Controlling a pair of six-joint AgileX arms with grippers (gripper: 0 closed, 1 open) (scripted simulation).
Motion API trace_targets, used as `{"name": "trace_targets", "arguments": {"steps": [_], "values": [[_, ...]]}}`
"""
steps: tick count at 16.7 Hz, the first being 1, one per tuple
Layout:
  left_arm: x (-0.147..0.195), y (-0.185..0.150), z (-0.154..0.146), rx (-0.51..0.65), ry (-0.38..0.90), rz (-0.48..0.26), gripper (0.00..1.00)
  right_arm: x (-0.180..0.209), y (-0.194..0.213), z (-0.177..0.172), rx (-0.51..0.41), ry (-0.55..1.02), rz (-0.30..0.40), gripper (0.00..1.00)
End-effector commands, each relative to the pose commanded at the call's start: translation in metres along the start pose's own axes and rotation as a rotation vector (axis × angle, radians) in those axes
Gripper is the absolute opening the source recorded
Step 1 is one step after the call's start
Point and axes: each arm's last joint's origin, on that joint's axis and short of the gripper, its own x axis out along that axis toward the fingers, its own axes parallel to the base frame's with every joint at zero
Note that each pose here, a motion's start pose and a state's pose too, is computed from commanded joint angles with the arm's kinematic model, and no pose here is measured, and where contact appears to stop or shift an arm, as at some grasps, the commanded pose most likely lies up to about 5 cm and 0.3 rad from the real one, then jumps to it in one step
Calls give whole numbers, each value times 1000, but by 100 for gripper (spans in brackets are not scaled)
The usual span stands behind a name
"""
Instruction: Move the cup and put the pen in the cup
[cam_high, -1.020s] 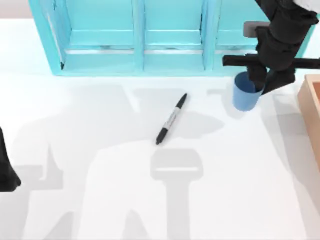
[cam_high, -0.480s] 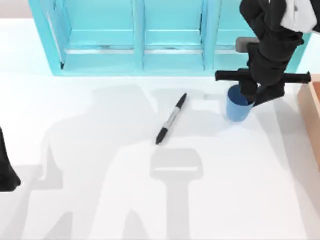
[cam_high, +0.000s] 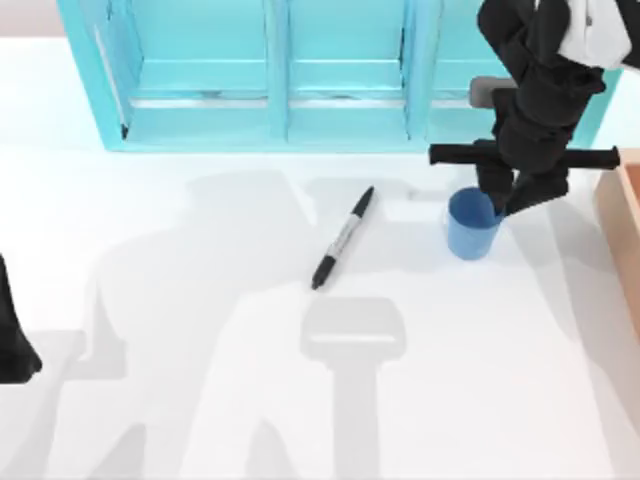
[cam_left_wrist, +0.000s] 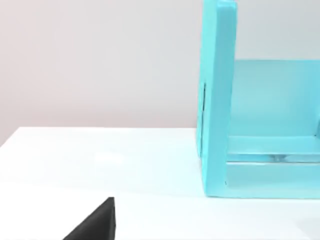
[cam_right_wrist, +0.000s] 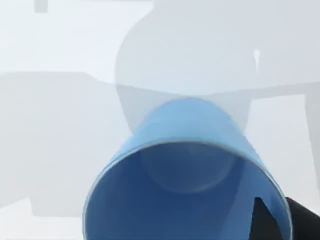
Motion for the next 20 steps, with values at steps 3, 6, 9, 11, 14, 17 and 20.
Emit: {"name": "trace_targets", "arguments": {"steps": [3, 6, 9, 11, 14, 17, 20], "values": [[0, 0, 0, 0, 0, 0, 100, 0, 0, 0, 0, 0, 0, 53], [0, 0, 0, 0, 0, 0, 100, 0, 0, 0, 0, 0, 0, 75], [0, 0, 0, 0, 0, 0, 100, 0, 0, 0, 0, 0, 0, 98], [0, 0, 0, 0, 0, 0, 100, 0, 0, 0, 0, 0, 0, 100], [0, 0, 0, 0, 0, 0, 100, 0, 0, 0, 0, 0, 0, 100], [0, 0, 0, 0, 0, 0, 100, 0, 0, 0, 0, 0, 0, 100], [0, 0, 0, 0, 0, 0, 100, -2, 0, 1, 0, 2, -2, 100]]}}
